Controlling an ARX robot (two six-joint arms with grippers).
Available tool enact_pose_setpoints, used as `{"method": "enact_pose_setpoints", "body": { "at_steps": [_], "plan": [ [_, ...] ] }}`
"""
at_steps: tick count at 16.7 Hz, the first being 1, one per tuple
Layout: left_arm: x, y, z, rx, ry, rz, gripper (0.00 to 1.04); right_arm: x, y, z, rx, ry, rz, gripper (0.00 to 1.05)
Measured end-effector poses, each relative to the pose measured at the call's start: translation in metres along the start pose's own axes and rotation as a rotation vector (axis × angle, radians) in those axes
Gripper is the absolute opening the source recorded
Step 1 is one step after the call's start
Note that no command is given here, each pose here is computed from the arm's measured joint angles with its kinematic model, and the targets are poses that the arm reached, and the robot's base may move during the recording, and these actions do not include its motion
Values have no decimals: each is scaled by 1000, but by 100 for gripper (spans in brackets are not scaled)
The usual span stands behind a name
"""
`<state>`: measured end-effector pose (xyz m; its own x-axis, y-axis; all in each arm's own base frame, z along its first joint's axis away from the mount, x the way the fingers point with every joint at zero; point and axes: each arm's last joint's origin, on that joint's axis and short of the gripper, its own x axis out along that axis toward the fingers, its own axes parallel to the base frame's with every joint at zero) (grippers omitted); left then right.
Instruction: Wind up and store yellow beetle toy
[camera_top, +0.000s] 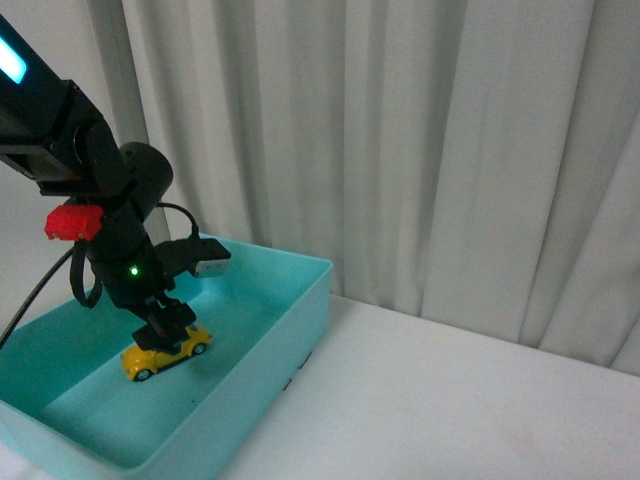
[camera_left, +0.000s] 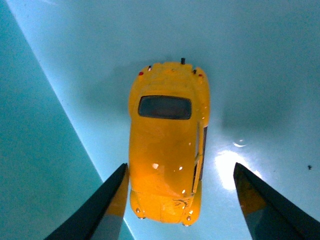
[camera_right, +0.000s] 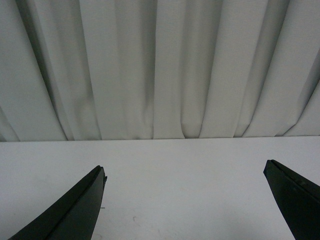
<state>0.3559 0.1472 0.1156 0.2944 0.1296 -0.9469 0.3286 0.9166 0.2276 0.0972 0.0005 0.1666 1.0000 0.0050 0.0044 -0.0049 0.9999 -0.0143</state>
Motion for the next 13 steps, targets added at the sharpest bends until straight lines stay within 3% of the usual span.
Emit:
{"method": "enact_pose_setpoints", "body": {
  "at_steps": [3,7,11,12,13],
  "plan": [
    [-34,13,11,9,-140,22,98,0,0,0,0,0,0,98],
    [-108,33,19,0,-470,163,98,0,0,0,0,0,0,98],
    [-165,24,-5,-35,-715,212,98,0,0,0,0,0,0,98],
    [-174,14,-9,-47,-876,270,93,0,0,0,0,0,0,98],
    [-190,-15,-17,-118,-1053,311,80,0,0,0,0,0,0,98]
  ]
}}
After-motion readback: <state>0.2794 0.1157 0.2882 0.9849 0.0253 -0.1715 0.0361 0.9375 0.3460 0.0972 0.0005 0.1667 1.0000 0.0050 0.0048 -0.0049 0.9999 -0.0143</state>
